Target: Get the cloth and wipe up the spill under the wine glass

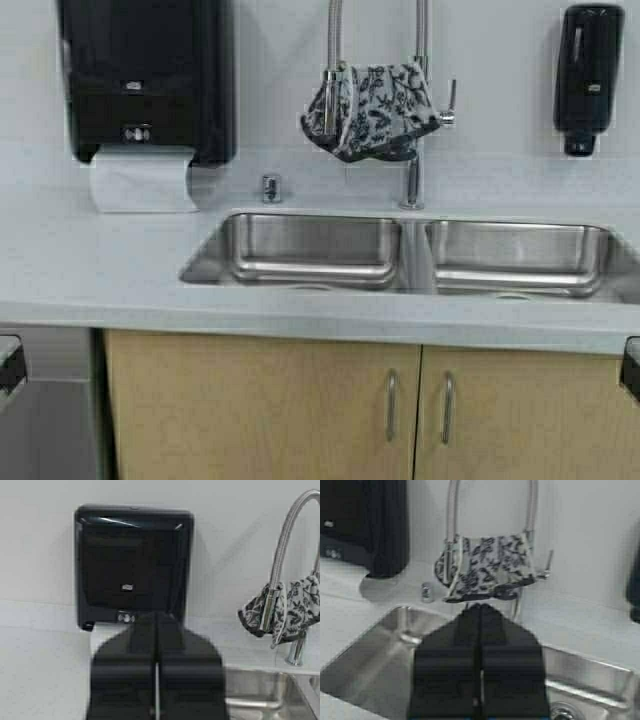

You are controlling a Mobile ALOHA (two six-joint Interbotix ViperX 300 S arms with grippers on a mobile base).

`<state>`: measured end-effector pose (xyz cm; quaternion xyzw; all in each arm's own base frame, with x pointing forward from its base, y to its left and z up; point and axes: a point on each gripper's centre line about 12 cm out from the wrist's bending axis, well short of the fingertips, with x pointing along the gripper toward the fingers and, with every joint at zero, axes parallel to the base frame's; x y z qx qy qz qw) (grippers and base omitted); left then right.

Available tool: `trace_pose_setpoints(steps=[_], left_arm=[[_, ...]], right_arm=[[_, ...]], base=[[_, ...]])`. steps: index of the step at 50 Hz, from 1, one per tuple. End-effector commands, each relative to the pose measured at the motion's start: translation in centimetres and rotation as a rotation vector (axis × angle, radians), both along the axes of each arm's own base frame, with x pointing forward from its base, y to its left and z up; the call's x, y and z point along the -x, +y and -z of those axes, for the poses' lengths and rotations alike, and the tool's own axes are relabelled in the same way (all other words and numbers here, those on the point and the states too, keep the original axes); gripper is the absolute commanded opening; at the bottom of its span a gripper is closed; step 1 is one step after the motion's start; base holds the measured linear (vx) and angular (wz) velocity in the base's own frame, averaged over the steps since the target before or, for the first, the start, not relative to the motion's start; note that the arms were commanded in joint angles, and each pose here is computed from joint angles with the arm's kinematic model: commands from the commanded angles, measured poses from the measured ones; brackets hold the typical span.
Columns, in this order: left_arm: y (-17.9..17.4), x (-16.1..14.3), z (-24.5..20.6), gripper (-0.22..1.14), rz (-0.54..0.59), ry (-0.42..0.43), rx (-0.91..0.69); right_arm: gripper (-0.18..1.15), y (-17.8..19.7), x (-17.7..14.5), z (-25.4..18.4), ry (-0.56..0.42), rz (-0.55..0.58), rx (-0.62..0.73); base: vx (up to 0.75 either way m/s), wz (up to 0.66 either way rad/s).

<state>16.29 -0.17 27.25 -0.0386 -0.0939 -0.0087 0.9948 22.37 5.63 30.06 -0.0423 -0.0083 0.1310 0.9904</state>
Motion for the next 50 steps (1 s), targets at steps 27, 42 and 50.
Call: trace_pose_setpoints(steps=[27,42,50], left_arm=[[0.0,0.2,-1.0,0.02,0.000,-0.026,0.006],[0.0,0.3,-1.2,0.02,0.000,-0.037,0.008],[0.0,0.4,-1.4,0.02,0.000,-0.046,0.008]], right_arm=[[0.06,9.2,-8.2,6.8,0.101,-0.235,0.009],[0.12,10.4,-10.5,12.1,0.148,-0.245,0.007],[0.30,10.7,-11.1,14.0,0.153,-0.249,-0.001]], base=[[0.21,0.00],[0.20,0.06],[0.20,0.07]])
